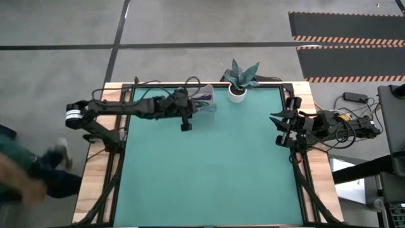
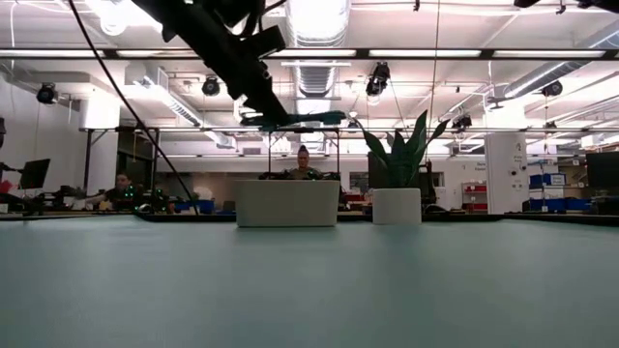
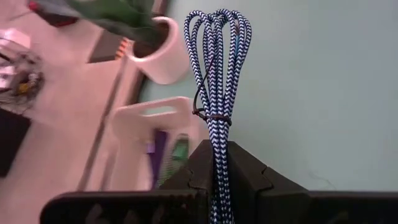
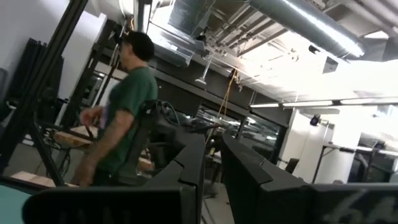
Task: Pick and place USB-C Cables
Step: Put the blue charger cable into the white bin
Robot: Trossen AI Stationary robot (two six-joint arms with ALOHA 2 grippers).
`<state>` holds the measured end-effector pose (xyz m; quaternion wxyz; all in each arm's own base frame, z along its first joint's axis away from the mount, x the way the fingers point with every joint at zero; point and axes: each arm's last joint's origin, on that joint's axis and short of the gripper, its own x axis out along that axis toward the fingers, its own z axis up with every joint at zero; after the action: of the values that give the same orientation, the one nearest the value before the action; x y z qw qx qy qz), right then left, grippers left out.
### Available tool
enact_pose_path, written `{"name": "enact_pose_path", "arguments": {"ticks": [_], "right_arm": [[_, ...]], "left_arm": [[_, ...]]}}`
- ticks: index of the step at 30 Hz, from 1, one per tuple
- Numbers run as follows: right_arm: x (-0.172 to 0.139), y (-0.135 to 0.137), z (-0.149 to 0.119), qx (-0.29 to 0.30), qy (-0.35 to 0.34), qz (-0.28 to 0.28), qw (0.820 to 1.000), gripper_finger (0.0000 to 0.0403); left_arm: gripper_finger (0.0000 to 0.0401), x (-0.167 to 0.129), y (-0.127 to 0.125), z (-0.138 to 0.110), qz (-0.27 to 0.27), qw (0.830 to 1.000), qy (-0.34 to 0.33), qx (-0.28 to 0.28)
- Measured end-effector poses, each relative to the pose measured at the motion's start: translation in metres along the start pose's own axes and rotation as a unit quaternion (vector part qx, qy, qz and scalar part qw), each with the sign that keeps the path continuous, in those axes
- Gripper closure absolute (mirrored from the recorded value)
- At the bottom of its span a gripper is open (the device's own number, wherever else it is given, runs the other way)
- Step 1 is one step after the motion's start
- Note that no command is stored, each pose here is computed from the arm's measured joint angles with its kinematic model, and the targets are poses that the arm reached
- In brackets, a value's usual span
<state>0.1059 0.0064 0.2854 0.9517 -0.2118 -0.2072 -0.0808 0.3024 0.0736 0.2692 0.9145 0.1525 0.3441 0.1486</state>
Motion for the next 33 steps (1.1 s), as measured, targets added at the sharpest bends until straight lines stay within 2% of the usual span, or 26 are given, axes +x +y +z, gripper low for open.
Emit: {"name": "enact_pose_path", "arguments": {"ticks": [11,24,28,33], "right_arm": [[0.0,0.001,-0.001,0.032,0.007,0.003,0.999,0.036],[0.0,0.001,-0.002,0.035,0.008,0.004,0.999,0.036],[0.0,0.001,-0.001,0.035,0.007,0.004,0.999,0.036],[0.0,0.001,-0.001,0.035,0.006,0.003,0.999,0.036]], "left_arm": [[0.0389,0.001,0.04,-0.002,0.034,0.999,-0.001,0.019],[0.0389,0.005,0.074,-0.019,0.041,0.999,0.006,0.0],[0.0389,0.016,0.078,-0.021,0.039,0.999,0.011,-0.001],[0.0389,0.043,0.08,-0.02,0.027,0.999,0.033,0.018]]}}
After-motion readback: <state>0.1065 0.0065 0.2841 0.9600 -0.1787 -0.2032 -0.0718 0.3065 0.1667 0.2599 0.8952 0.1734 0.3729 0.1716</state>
